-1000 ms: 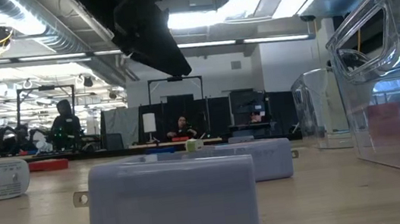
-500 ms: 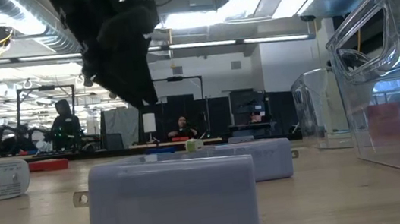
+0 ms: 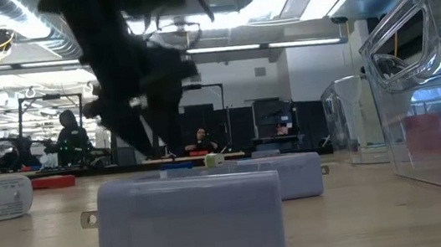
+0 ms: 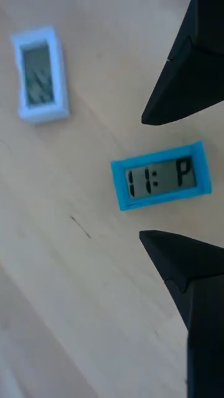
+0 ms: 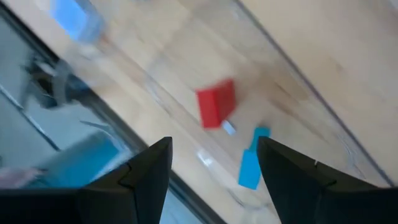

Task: Pick & Place Office items
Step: Put the blue digital timer into the bottom transparent bin

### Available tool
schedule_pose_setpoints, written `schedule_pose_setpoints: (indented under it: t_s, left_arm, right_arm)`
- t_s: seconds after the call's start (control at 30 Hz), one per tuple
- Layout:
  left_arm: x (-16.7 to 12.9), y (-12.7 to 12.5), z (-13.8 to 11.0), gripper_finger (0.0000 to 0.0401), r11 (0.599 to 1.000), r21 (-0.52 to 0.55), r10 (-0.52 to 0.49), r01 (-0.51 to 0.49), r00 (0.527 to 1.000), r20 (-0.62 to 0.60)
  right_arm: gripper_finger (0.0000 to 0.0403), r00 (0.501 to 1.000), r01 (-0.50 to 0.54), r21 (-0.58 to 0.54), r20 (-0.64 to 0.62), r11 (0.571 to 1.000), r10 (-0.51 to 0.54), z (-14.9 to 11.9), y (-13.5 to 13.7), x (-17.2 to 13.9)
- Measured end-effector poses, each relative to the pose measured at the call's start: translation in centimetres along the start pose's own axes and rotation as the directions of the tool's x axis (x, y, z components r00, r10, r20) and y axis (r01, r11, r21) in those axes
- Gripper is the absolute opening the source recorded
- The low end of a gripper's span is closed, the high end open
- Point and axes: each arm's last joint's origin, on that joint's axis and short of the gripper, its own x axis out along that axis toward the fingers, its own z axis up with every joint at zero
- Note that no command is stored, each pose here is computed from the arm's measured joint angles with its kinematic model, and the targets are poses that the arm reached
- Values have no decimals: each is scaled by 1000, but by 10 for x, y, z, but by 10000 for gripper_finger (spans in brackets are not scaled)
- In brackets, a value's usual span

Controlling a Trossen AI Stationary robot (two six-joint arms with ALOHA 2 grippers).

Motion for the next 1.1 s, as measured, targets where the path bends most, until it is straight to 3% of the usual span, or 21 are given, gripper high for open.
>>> schedule_pose_setpoints:
  t_s: [0.2,0.4,0.87,1.1]
  left_arm:
    - [27,-2,-8,287,999,-9,34,-35,996,-79]
    - [32,-2,-9,280,999,-36,32,-36,993,-114]
    - [32,-2,-9,149,999,31,41,-38,994,-101]
    - [15,-4,2,147,998,64,7,-2,998,-70]
  right_arm:
    - [238,991,-91,7,100,996,90,6,-3,-21]
    - [238,971,-143,0,196,990,140,10,-6,-33]
    - [238,867,-167,3,477,986,145,22,-6,-37]
    - [238,798,-171,21,589,985,126,33,-6,-39]
